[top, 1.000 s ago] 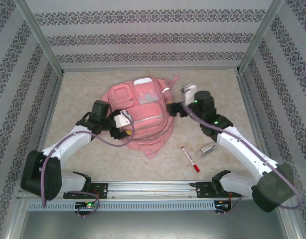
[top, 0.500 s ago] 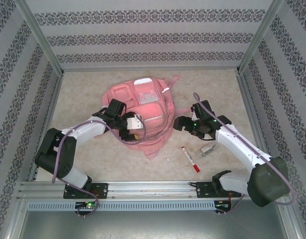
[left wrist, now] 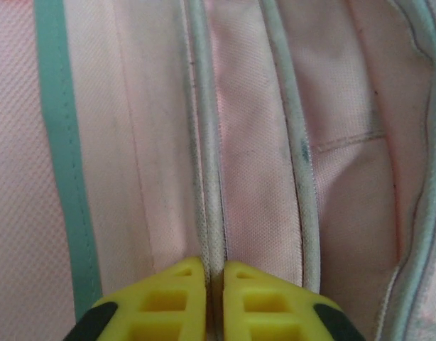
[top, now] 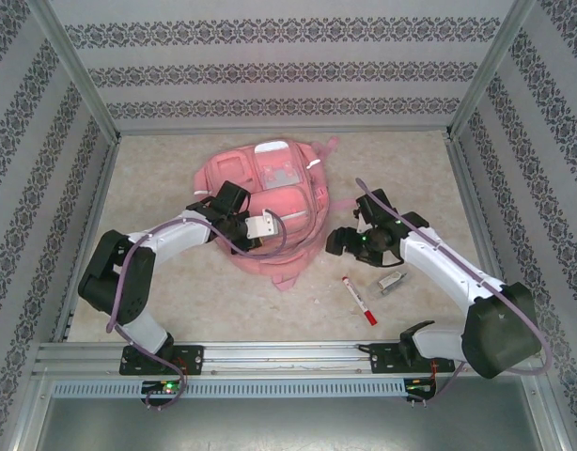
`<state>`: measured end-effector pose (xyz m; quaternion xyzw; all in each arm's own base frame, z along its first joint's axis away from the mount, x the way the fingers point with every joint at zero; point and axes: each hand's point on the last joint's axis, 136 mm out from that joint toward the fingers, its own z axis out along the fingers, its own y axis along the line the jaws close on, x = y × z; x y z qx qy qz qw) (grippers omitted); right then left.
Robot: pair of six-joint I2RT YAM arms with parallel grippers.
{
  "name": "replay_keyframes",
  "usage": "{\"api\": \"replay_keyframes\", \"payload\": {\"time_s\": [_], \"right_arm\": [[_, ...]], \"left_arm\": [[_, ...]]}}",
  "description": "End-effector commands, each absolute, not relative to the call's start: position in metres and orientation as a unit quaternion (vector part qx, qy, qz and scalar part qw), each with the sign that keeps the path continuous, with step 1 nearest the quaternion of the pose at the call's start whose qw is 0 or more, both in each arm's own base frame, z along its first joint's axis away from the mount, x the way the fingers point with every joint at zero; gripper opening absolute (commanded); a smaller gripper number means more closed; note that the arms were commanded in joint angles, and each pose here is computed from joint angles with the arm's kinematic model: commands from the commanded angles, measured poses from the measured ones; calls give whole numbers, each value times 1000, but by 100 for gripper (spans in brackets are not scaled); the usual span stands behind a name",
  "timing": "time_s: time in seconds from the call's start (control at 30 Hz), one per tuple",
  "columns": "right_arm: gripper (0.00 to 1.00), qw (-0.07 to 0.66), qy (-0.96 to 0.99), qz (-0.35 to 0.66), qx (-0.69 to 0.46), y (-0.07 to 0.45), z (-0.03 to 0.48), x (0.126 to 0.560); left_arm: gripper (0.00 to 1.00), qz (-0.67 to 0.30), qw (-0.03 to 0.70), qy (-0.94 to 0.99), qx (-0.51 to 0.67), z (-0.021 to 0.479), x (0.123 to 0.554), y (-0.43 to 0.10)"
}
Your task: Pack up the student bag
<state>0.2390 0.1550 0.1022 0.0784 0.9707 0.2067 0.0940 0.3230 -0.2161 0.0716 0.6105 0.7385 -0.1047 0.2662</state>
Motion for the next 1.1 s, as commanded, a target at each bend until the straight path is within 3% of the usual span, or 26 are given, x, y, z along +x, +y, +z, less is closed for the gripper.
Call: {"api": "replay_keyframes", "payload": {"time_s": [0.0,0.27,0.47,0.67,0.83,0.93,1.07], "right_arm": [[84,67,980,172,73,146,98,215],[79,22,990,105,94,127,58,168],[74,17,996,59,61,131,36,167],[46,-5,997,54,61,140,15,165],[23,22,996,39,72,138,16,175],[13,34,994,61,85,146,23,181],[8,56,979,144,135,172,50,190]], "left_arm": [[0,-94,284,759,578,90,333,-214],[0,-178,296,792,502,145,328,-222],[0,-215,323,819,423,169,348,-213],[0,-282,364,808,368,196,361,-219],[0,-300,345,814,359,188,361,-223],[0,-301,342,817,353,184,362,-223],[0,-311,338,818,348,187,361,-225]]}}
